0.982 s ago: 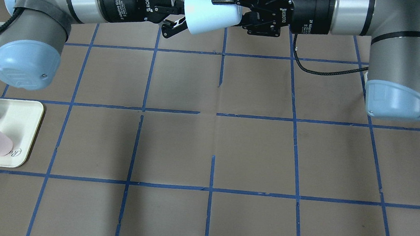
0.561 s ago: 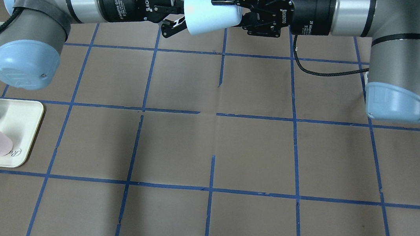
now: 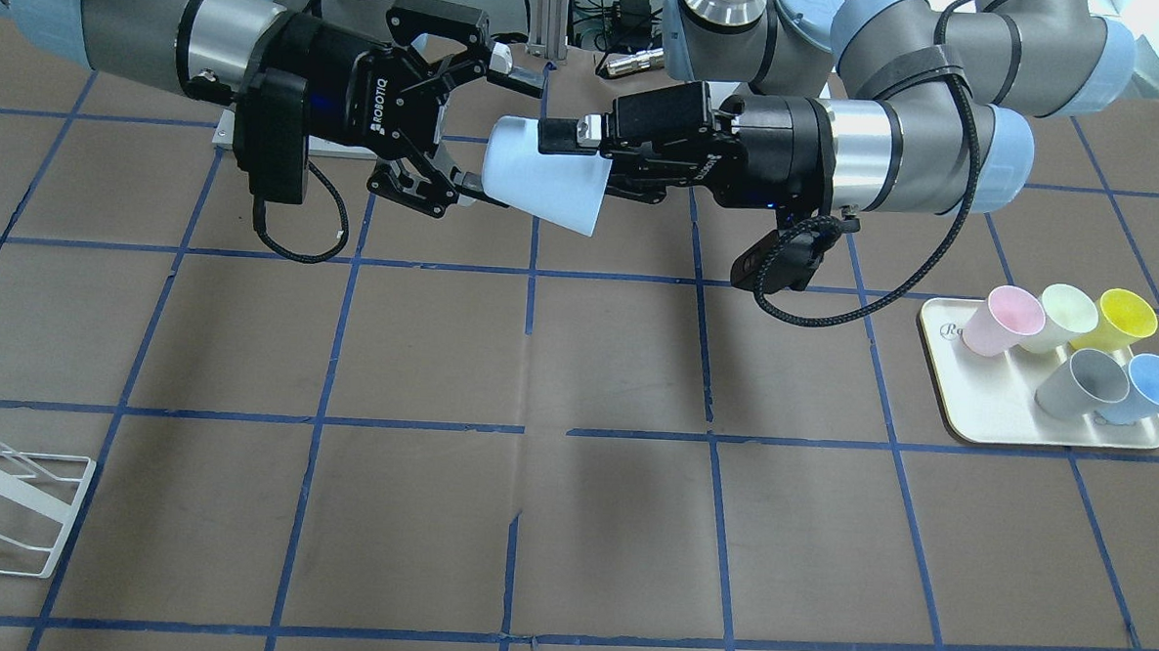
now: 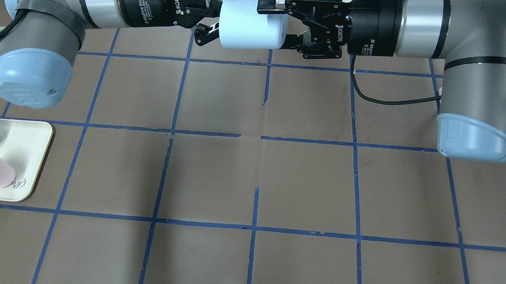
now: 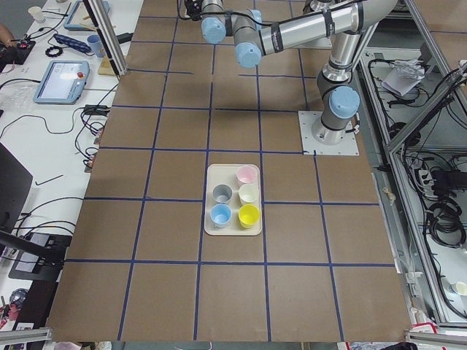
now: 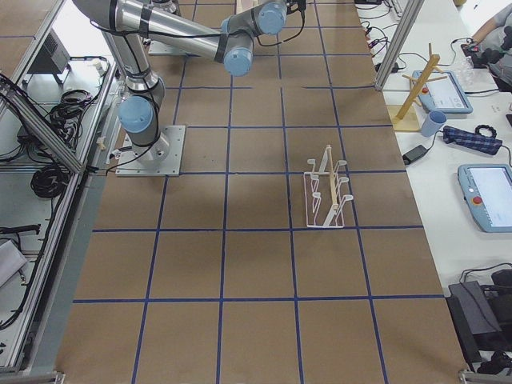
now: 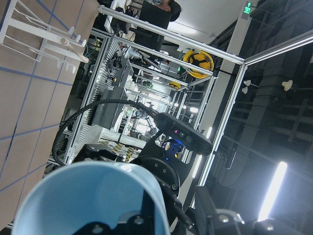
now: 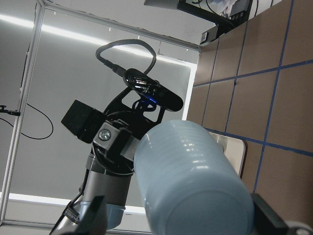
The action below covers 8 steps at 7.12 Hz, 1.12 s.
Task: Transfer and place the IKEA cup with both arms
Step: 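Open the right gripper and withdraw it while the left gripper holds the cup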
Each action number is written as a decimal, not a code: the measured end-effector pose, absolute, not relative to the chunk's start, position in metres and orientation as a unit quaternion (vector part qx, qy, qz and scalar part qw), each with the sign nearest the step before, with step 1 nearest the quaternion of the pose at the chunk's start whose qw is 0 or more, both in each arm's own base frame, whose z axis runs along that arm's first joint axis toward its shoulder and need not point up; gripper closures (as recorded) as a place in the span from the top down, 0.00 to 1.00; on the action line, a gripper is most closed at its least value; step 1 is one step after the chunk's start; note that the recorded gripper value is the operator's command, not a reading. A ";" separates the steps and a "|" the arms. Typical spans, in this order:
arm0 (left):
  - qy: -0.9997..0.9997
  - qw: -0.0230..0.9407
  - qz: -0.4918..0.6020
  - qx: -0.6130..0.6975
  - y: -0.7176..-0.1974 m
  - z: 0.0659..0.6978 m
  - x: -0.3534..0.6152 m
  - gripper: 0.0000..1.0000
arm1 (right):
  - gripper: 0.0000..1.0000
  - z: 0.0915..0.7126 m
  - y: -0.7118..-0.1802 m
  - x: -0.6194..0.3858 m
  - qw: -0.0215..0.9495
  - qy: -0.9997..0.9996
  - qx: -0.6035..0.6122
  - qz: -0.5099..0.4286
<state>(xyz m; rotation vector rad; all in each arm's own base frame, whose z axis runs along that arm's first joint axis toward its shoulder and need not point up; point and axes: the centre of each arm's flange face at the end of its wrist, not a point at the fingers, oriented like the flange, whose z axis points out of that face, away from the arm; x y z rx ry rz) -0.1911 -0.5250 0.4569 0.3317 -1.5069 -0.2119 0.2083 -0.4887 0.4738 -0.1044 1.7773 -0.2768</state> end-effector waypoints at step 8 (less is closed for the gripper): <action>-0.681 0.702 -0.069 0.196 -0.541 0.457 -0.138 0.00 | 1.00 0.477 -0.524 0.143 0.520 0.835 0.023 -0.180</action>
